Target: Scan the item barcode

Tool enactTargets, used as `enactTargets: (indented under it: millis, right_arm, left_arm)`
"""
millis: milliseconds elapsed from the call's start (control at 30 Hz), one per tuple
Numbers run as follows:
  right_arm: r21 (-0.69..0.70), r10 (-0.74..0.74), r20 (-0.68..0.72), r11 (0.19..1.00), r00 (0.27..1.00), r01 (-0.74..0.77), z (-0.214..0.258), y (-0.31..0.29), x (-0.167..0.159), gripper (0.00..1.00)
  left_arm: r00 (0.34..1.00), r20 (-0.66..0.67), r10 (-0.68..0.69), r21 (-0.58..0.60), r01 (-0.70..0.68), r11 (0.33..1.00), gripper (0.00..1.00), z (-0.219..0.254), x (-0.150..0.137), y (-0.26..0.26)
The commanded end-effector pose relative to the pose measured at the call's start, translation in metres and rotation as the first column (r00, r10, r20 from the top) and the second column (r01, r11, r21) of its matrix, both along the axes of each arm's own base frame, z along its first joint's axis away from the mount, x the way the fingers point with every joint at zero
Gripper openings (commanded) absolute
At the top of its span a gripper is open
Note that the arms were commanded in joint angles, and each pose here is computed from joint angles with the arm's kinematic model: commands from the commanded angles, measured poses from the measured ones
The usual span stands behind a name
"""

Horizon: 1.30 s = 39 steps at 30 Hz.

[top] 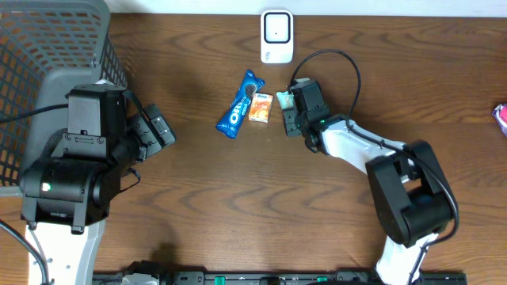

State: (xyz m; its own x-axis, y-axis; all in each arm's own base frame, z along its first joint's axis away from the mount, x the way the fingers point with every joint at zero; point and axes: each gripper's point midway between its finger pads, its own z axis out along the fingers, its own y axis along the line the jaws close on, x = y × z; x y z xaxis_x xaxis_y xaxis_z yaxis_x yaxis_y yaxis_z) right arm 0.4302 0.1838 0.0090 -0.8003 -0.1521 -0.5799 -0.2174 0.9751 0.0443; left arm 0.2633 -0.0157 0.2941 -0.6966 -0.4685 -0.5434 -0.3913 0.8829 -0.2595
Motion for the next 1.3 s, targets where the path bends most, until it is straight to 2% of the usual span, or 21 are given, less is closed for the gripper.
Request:
enactTargets:
  millis: [0,33,167,233,367,600,800,1000,1100,1267]
  right_arm:
    - [-0.033,0.023,-0.053,0.999,0.998,-0.025,-0.024,0.001,-0.009,0.37]
    - [-0.033,0.024,-0.052,0.999,0.998,-0.026,-0.024,0.001,-0.009,0.28]
    - [-0.017,0.024,-0.021,1.0,0.999,-0.024,-0.014,0.004,-0.004,0.12]
    - [-0.001,0.014,-0.003,1.0,1.0,-0.014,-0.006,0.005,-0.001,0.07]
    - [0.06,-0.013,0.079,0.998,0.997,0.009,0.026,0.011,0.012,0.04]
    - [0.207,-0.049,0.385,0.978,0.921,-0.035,0.125,0.032,0.056,0.01]
    - [0.228,-0.094,0.466,0.974,0.88,-0.017,0.166,0.034,0.077,0.01]
    - [0.271,-0.173,0.583,0.962,0.793,0.011,0.231,0.035,0.106,0.01]
    - [0.29,-0.185,0.612,0.957,0.769,-0.001,0.25,0.047,0.133,0.01]
    - [0.243,-0.157,0.542,0.97,0.826,0.024,0.22,0.064,0.166,0.03]
  left_arm:
    - [1.0,0.003,0.01,0.011,-0.01,1.0,0.98,0.002,0.001,0.003]
    - [1.0,0.003,0.01,0.011,-0.01,1.0,0.98,0.002,0.001,0.003]
    - [1.0,0.003,0.01,0.011,-0.01,1.0,0.98,0.002,0.001,0.003]
    - [1.0,0.003,0.01,0.011,-0.01,1.0,0.98,0.002,0.001,0.003]
    - [1.0,0.003,0.01,0.011,-0.01,1.0,0.98,0.002,0.001,0.003]
    - [1.0,0.003,0.01,0.011,-0.01,1.0,0.98,0.002,0.001,0.003]
    - [1.0,0.003,0.01,0.011,-0.01,1.0,0.98,0.002,0.001,0.003]
    - [1.0,0.003,0.01,0.011,-0.01,1.0,0.98,0.002,0.001,0.003]
    - [1.0,0.003,0.01,0.011,-0.01,1.0,0.98,0.002,0.001,0.003]
    - [1.0,0.003,0.01,0.011,-0.01,1.0,0.98,0.002,0.001,0.003]
